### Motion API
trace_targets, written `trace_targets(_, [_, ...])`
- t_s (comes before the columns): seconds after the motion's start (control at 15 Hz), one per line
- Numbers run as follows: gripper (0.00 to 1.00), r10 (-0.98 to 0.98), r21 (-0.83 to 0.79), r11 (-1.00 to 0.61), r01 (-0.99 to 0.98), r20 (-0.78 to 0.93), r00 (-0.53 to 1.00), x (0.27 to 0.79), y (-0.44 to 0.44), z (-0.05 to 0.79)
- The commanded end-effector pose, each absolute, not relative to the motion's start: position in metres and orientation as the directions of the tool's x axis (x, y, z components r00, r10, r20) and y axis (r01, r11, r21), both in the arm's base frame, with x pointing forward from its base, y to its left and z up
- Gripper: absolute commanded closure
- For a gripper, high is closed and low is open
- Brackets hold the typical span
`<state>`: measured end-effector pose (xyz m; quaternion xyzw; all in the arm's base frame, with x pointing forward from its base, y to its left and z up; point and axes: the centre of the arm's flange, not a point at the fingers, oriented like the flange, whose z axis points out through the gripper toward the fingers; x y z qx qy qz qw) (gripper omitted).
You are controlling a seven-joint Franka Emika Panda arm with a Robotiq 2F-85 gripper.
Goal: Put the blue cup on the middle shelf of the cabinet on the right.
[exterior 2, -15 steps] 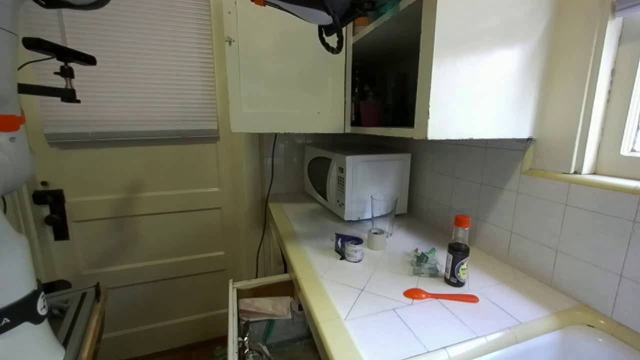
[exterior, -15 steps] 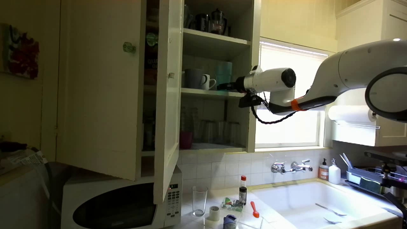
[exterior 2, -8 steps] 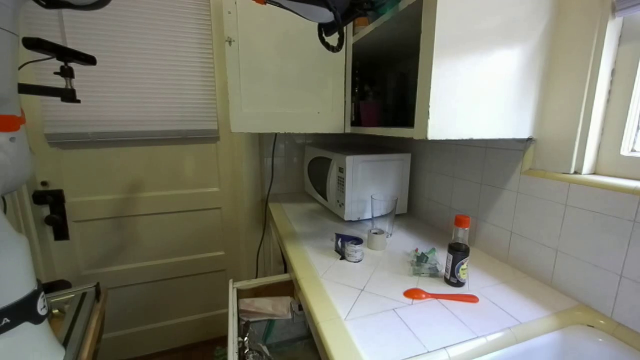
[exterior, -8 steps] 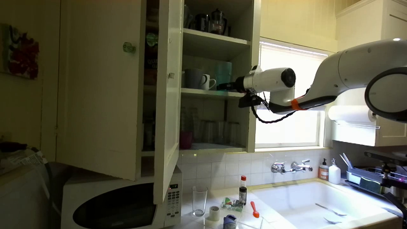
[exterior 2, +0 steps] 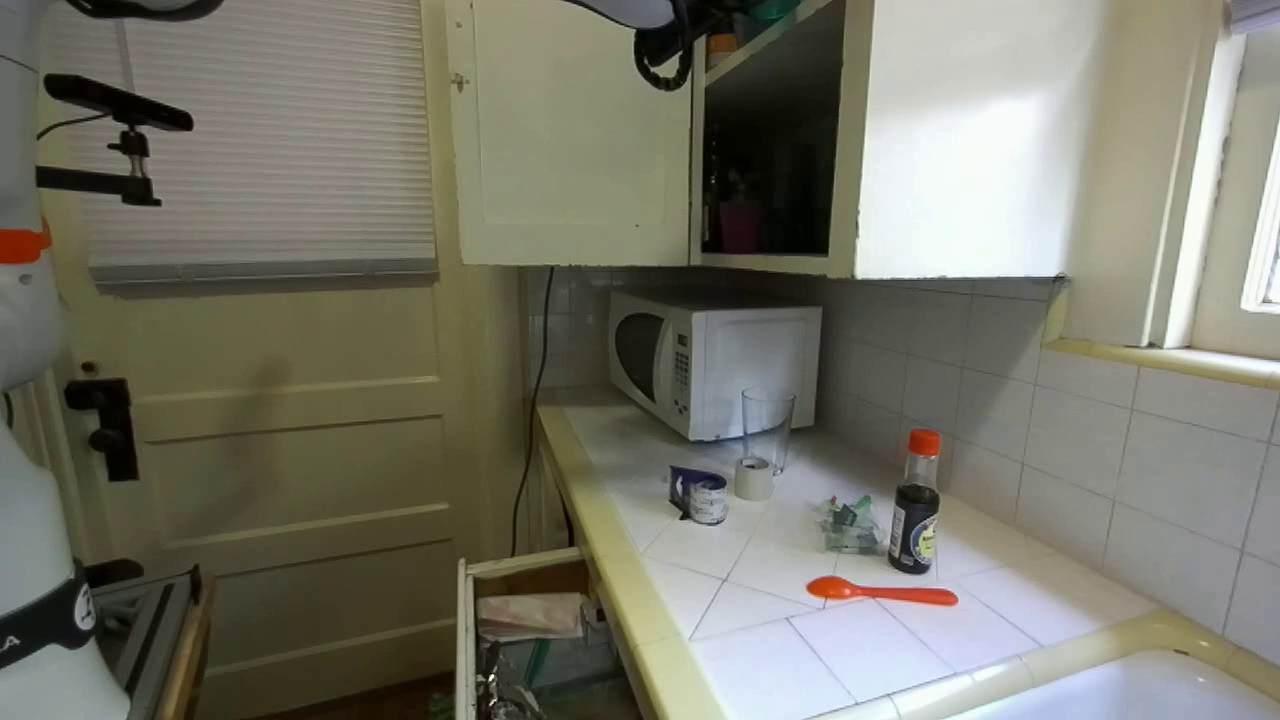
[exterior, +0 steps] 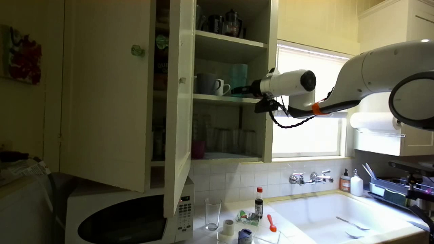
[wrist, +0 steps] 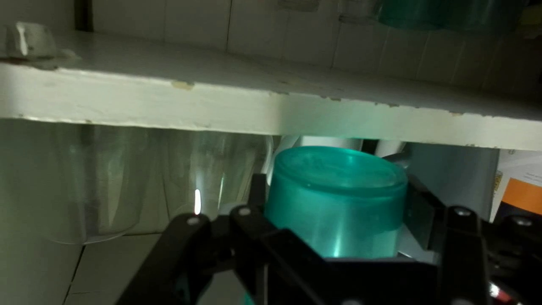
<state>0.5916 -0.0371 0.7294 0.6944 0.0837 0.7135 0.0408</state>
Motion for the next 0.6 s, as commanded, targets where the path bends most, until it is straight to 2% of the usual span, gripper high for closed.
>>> trace_targets(0.0, [0.48,0.175,0.176,-0.983,0.058,0.984,-0.033,0.592,-0.037,0.73])
trace_targets(0.53, [0.48,0.142,0.14,-0.986,0.089,0.99,0.013,0.599,-0.027,0.758])
